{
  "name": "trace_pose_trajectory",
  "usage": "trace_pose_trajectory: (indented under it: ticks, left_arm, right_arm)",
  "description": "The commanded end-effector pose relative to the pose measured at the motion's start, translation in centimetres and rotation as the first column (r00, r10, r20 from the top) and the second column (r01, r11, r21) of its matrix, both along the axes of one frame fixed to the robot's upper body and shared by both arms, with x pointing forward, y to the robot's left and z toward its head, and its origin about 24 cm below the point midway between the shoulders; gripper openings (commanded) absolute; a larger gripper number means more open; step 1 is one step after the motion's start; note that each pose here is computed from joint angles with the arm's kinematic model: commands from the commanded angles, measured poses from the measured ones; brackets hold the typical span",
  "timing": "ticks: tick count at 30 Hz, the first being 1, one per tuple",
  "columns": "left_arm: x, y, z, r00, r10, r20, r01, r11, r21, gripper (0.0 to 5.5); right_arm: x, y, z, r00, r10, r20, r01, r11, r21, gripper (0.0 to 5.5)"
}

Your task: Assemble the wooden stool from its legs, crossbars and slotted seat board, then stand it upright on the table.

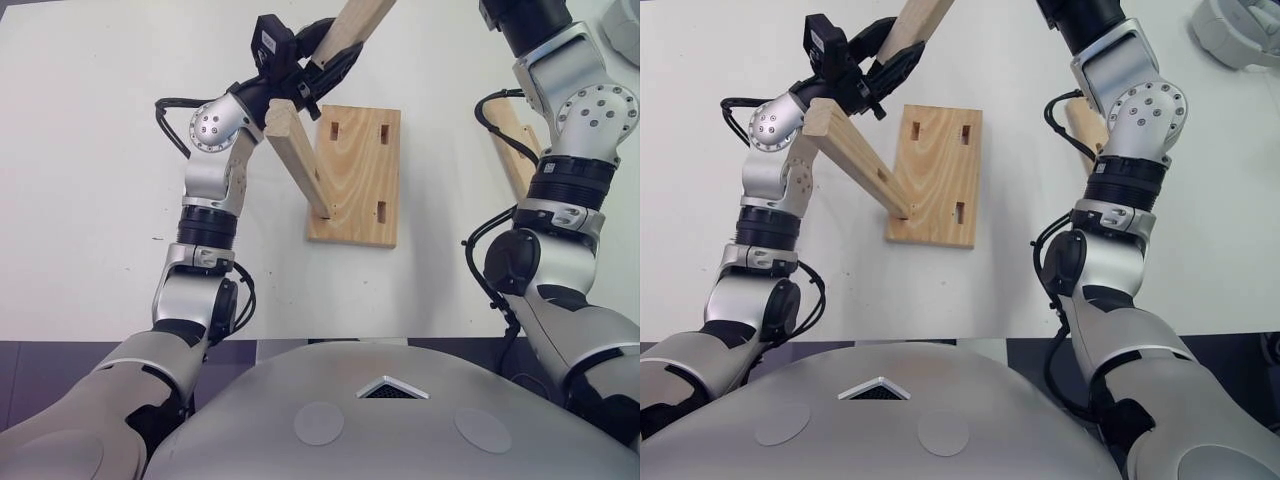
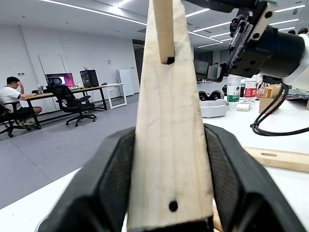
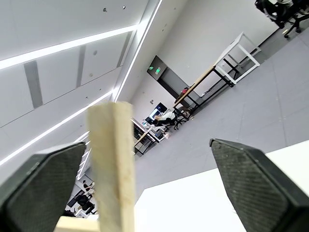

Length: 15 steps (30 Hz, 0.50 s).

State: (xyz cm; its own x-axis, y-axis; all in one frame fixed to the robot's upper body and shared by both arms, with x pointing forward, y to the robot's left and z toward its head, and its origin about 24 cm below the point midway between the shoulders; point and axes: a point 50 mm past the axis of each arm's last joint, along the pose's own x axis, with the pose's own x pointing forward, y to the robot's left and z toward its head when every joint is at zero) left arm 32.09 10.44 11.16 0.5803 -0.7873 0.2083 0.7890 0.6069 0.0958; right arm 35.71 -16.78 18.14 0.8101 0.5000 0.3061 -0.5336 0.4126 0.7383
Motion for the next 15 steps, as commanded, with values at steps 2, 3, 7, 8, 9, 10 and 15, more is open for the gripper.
trace_pose_trajectory:
  ticks: [2, 3, 7, 8, 9, 10, 15]
  left_arm:
    - [0.14, -0.49, 0.55, 0.998, -0.034, 0.055, 0.032, 0.999, 0.044, 2.08]
    - [0.14, -0.46, 0.51, 0.998, -0.033, 0.056, 0.031, 0.998, 0.045, 2.08]
    - [0.22, -0.35, 0.58, 0.998, -0.028, 0.063, 0.026, 0.999, 0.042, 2.08]
    - [0.25, -0.32, 0.61, 0.997, -0.029, 0.067, 0.026, 0.999, 0.047, 2.08]
    - [0.27, -0.30, 0.60, 0.997, -0.031, 0.070, 0.027, 0.998, 0.052, 2.08]
    - [0.24, -0.28, 0.52, 0.997, -0.034, 0.072, 0.029, 0.998, 0.060, 2.08]
    - [0.30, -0.08, 0.13, 0.995, -0.046, 0.094, 0.034, 0.992, 0.118, 2.08]
  right_arm:
    - [0.05, 0.57, 1.38, 0.999, 0.041, 0.032, -0.042, 0.999, 0.034, 4.21]
    - [-0.03, 0.55, 1.45, 0.998, 0.044, 0.034, -0.045, 0.998, 0.038, 4.11]
    - [-0.39, 0.55, 1.09, 0.998, 0.061, 0.006, -0.061, 0.997, 0.043, 3.32]
    - [-0.47, 0.56, 0.94, 0.998, 0.065, -0.002, -0.064, 0.997, 0.043, 3.19]
    - [-0.54, 0.55, 0.87, 0.998, 0.066, -0.007, -0.066, 0.997, 0.043, 2.93]
    - [-0.61, 0.51, 0.91, 0.998, 0.068, -0.007, -0.067, 0.997, 0.045, 2.74]
    - [-0.69, 0.09, 1.24, 0.999, 0.041, -0.006, -0.041, 0.999, 0.029, 1.65]
